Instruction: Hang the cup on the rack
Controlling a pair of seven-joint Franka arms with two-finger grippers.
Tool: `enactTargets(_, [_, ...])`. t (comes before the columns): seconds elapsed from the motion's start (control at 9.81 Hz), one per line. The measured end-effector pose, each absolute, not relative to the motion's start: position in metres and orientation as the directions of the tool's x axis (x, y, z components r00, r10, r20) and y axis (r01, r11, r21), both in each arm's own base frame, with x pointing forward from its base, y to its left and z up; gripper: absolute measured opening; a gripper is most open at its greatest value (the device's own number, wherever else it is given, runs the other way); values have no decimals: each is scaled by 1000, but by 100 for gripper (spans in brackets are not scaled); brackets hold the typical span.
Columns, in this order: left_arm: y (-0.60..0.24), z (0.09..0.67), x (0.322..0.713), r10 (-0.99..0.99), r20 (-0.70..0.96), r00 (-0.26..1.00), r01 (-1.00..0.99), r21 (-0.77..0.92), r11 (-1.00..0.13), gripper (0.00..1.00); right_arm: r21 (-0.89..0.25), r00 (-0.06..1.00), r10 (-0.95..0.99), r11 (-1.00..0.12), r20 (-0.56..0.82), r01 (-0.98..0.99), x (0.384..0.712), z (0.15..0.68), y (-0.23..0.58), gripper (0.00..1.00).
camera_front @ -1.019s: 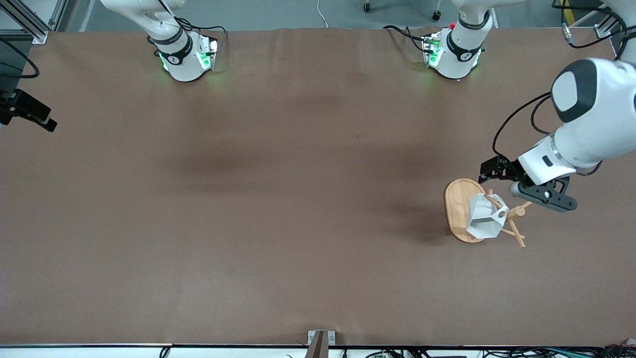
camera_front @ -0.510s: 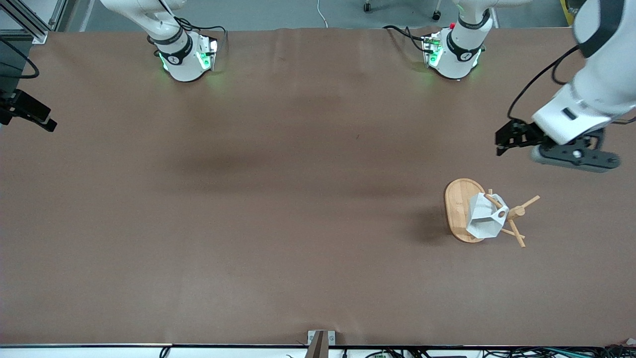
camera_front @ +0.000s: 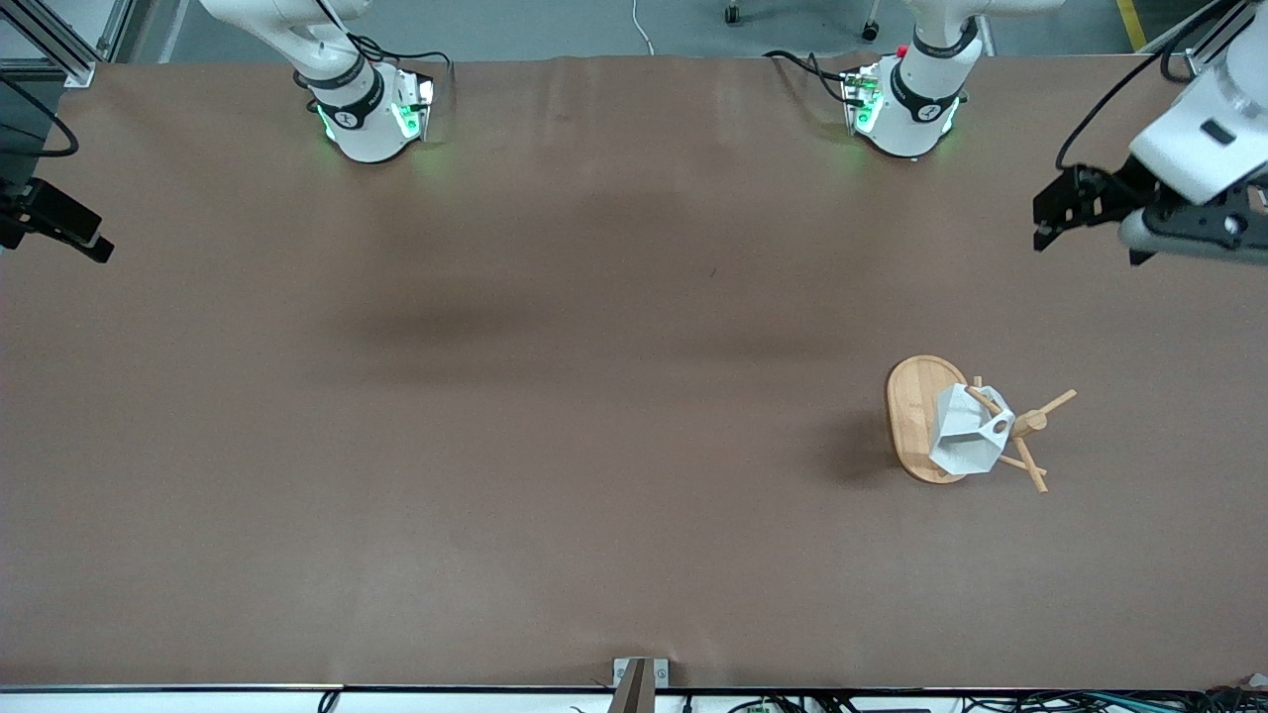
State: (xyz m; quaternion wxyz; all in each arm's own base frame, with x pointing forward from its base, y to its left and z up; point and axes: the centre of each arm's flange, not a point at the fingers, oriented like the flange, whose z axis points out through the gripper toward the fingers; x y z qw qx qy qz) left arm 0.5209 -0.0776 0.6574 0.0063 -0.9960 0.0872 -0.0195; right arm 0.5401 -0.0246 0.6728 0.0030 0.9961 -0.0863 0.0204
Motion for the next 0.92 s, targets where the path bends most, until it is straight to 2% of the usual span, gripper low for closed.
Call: enactTargets(0.92, [-71, 653, 524, -142, 27, 989, -142, -14, -990, 100, 5, 985, -172, -985, 24, -172, 539, 671, -24, 100])
